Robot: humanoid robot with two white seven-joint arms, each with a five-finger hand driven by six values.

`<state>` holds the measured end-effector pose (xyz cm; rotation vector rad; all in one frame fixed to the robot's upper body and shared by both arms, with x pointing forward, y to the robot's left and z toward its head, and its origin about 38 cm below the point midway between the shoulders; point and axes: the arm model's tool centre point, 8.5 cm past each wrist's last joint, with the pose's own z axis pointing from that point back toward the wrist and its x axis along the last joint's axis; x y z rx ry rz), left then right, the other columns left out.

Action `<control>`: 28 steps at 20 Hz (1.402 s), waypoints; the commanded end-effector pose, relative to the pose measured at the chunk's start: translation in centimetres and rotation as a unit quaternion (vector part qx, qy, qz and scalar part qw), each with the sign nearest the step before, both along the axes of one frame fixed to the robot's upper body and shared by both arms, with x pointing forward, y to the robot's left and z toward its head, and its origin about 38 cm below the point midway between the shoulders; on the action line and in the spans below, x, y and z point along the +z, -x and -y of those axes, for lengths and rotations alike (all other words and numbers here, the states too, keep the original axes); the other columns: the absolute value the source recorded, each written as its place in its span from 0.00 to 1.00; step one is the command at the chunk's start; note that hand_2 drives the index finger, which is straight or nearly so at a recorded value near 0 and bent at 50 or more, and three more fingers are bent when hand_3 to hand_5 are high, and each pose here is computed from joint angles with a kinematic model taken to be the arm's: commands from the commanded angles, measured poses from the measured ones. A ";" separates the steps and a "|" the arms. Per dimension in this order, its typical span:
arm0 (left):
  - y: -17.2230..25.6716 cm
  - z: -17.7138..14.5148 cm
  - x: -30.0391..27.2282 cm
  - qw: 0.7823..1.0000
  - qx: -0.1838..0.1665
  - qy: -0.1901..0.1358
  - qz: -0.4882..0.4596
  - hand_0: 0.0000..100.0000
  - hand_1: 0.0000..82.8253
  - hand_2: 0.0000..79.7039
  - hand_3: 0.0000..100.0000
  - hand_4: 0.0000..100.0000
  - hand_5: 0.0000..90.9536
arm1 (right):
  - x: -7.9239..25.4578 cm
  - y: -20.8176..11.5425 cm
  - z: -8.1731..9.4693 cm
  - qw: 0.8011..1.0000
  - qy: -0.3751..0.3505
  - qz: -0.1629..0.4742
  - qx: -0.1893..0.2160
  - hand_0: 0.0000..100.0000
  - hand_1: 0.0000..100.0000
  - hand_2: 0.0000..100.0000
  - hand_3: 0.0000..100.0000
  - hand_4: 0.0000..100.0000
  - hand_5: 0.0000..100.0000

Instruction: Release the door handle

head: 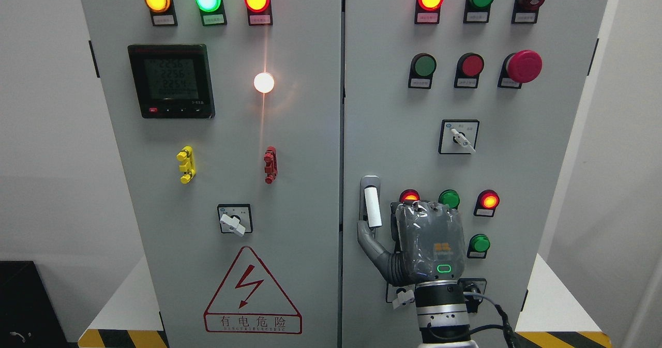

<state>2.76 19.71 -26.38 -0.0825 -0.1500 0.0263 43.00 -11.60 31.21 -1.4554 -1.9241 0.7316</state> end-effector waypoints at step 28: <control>0.6 0.0 0.0 1.000 0.000 0.000 -0.003 0.12 0.67 0.00 0.00 0.00 0.00 | 0.2 0.1 0.7 1.000 -0.009 0.004 -0.012 0.48 0.36 0.92 1.00 0.98 1.00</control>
